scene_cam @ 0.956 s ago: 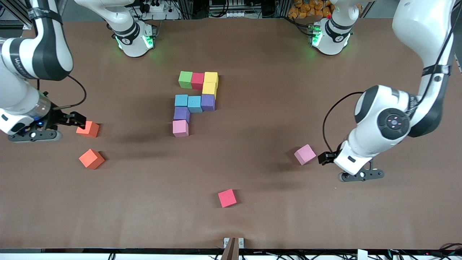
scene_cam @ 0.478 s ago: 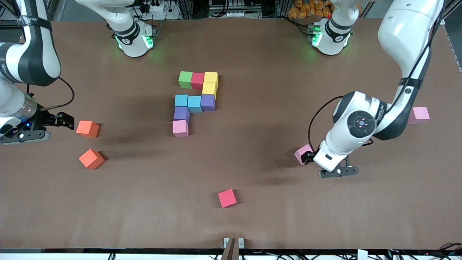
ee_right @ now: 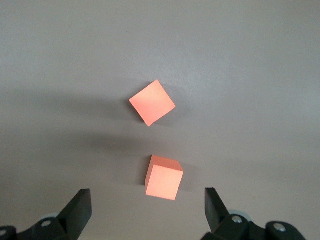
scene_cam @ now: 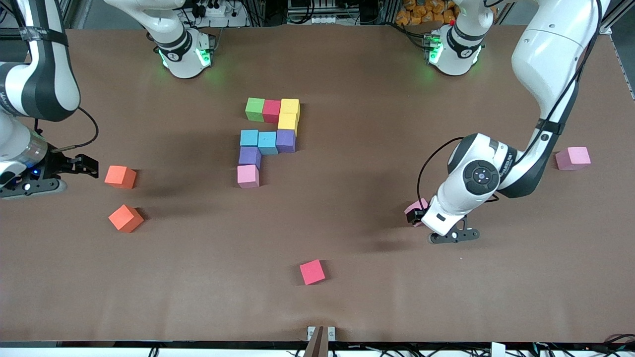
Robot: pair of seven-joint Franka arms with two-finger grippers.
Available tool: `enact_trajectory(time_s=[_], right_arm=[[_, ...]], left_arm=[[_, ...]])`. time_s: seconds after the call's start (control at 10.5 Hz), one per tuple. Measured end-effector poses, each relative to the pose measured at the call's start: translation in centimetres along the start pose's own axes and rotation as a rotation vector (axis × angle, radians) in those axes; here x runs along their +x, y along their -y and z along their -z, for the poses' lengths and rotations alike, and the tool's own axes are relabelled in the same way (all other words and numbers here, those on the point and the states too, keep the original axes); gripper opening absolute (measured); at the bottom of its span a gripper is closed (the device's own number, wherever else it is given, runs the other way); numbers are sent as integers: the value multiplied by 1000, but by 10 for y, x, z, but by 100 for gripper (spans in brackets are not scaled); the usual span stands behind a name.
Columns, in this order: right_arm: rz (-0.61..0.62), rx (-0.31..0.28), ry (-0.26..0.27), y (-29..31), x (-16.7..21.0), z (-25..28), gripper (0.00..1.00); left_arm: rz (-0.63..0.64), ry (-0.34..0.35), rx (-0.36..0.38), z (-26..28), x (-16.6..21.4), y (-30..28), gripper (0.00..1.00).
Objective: Form number 2 with 11 blocks
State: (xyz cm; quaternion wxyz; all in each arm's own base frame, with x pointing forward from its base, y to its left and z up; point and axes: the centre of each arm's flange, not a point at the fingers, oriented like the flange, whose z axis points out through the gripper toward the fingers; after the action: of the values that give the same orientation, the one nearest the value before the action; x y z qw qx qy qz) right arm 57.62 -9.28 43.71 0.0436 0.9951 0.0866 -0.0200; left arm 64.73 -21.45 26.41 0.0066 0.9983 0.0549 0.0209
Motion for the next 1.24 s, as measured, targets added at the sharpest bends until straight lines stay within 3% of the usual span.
enact_trajectory(time_s=[0.19,0.38,0.86,1.24], right_arm=[[-35,79,40,0,-2,31,100],[-58,130,39,-4,-5,60,100],[-82,113,-36,-21,-3,102,100],[-105,118,-21,-33,-4,93,100]], left_arm=[[39,14,-7,-22,-13,-1,100],[49,28,-4,-32,-18,3,100],[106,44,4,-40,-22,10,100],[139,47,-4,-48,-30,7,100]])
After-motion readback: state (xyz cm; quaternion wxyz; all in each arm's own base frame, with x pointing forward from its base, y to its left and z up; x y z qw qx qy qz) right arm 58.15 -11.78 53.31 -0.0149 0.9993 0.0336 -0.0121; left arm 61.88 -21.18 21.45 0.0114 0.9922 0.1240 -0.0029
